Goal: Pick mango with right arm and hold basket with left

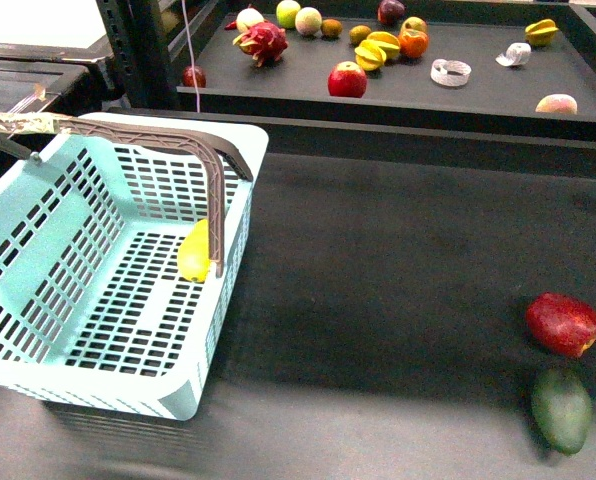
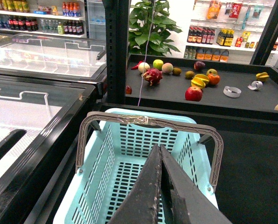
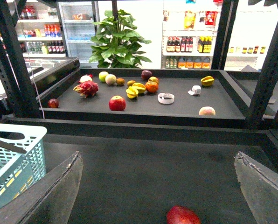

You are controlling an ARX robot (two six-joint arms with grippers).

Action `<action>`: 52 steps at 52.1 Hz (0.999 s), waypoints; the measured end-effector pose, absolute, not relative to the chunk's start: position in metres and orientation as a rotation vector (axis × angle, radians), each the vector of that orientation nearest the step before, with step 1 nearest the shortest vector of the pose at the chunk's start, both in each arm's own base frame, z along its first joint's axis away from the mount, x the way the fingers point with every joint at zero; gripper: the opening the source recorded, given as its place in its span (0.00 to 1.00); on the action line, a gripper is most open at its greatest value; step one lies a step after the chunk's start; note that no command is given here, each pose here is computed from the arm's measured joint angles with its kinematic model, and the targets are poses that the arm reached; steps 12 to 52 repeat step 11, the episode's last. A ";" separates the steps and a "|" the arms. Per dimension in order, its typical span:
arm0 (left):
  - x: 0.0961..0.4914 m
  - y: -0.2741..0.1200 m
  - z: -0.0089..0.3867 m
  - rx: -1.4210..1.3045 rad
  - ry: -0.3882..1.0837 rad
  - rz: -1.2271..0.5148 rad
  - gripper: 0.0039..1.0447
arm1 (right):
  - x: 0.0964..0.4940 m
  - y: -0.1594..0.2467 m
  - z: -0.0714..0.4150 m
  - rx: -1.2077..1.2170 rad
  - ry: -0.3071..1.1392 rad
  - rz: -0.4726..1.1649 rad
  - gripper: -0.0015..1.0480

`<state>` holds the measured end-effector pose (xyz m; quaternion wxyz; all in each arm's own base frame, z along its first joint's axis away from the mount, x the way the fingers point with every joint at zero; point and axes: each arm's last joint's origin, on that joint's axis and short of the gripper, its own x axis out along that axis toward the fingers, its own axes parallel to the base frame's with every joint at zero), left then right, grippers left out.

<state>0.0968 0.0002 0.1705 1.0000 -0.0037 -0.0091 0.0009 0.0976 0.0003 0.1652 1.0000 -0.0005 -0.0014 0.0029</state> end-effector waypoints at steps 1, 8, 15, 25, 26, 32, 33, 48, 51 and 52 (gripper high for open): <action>0.097 0.000 0.171 -0.007 -0.018 0.002 0.02 | 0.098 0.000 0.165 -0.001 -0.003 0.006 0.92; 0.097 0.000 0.170 -0.007 -0.018 0.002 0.02 | 0.098 0.000 0.165 -0.001 -0.003 0.005 0.92; 0.097 0.000 0.170 -0.007 -0.019 0.002 0.02 | 0.098 0.000 0.165 -0.001 -0.003 0.005 0.92; 0.097 0.000 0.170 -0.007 -0.019 0.002 0.02 | 0.098 0.000 0.165 -0.001 -0.003 0.005 0.92; 0.097 0.000 0.170 -0.007 -0.019 0.002 0.02 | 0.098 0.000 0.165 -0.001 -0.003 0.005 0.92; 0.097 0.000 0.170 -0.007 -0.019 0.002 0.02 | 0.098 0.000 0.165 -0.001 -0.003 0.005 0.92; 0.097 0.000 0.170 -0.007 -0.019 0.002 0.02 | 0.098 0.000 0.165 -0.001 -0.003 0.005 0.92; 0.097 0.000 0.170 -0.007 -0.019 0.002 0.02 | 0.098 0.000 0.165 -0.001 -0.003 0.005 0.92; 0.097 0.000 0.170 -0.007 -0.019 0.002 0.02 | 0.098 0.000 0.165 -0.001 -0.003 0.005 0.92; 0.097 0.000 0.170 -0.007 -0.019 0.002 0.02 | 0.098 0.000 0.165 -0.001 -0.003 0.005 0.92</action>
